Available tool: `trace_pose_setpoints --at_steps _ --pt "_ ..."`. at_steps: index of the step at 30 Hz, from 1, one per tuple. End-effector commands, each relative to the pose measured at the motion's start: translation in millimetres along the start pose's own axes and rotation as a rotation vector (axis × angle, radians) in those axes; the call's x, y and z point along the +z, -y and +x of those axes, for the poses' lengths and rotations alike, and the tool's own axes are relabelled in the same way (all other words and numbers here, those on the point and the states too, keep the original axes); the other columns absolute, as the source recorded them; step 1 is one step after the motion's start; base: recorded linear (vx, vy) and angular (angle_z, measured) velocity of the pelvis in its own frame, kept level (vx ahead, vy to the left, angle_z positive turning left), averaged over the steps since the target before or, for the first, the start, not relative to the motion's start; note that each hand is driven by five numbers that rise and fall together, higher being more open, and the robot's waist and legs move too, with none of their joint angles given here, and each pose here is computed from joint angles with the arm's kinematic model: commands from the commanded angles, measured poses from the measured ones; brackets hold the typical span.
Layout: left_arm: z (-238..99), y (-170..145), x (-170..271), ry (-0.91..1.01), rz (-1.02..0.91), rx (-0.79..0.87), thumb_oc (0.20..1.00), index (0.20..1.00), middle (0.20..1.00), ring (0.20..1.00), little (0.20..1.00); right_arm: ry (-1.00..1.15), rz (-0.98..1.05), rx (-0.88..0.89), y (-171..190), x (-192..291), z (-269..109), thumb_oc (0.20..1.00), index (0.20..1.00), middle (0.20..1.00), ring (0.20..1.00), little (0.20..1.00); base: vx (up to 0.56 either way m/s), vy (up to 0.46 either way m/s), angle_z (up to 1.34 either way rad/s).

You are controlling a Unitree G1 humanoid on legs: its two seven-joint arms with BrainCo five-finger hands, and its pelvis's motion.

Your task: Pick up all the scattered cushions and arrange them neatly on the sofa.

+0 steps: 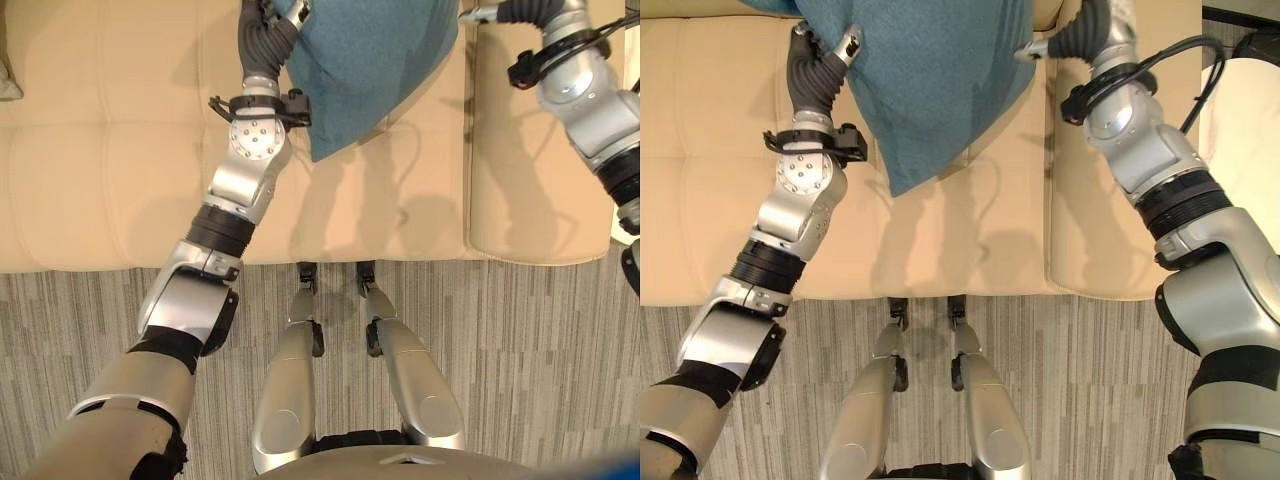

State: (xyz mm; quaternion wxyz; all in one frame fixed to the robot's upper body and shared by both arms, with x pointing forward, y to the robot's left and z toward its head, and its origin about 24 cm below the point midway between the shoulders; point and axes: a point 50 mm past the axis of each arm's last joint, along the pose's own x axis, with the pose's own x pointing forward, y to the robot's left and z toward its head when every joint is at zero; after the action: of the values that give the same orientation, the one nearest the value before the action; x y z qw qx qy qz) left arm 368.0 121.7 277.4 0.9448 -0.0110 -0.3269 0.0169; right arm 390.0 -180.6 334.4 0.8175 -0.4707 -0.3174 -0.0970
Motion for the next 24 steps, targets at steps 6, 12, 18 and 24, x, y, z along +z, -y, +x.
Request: trace_pose_setpoints --at_steps 6,12,18,24 --pt "-12.9 36.2 64.7 0.303 -0.214 -0.148 0.200 0.200 0.200 0.200 0.200 0.025 0.278 -0.097 5.8 26.4 12.9 0.495 0.495 0.495 0.495 0.495 0.01 -0.019 0.07" --pt "-18.3 48.9 73.8 0.333 -0.301 -0.177 0.200 0.200 0.200 0.200 0.200 0.025 0.440 -0.101 -19.5 34.4 2.0 0.200 0.200 0.200 0.200 0.200 0.01 -0.027 0.09" --pt "-9.7 51.4 74.6 0.330 -0.280 -0.166 0.200 0.200 0.200 0.200 0.200 0.075 0.548 -0.163 -21.0 48.8 -3.7 0.200 0.200 0.200 0.200 0.200 0.00 -0.011 0.14" --pt "16.1 41.4 104.8 0.438 -0.165 -0.132 0.200 0.200 0.200 0.200 0.200 0.143 0.615 -0.201 -16.0 67.9 -3.1 0.200 0.200 0.200 0.200 0.200 0.00 0.007 0.00"
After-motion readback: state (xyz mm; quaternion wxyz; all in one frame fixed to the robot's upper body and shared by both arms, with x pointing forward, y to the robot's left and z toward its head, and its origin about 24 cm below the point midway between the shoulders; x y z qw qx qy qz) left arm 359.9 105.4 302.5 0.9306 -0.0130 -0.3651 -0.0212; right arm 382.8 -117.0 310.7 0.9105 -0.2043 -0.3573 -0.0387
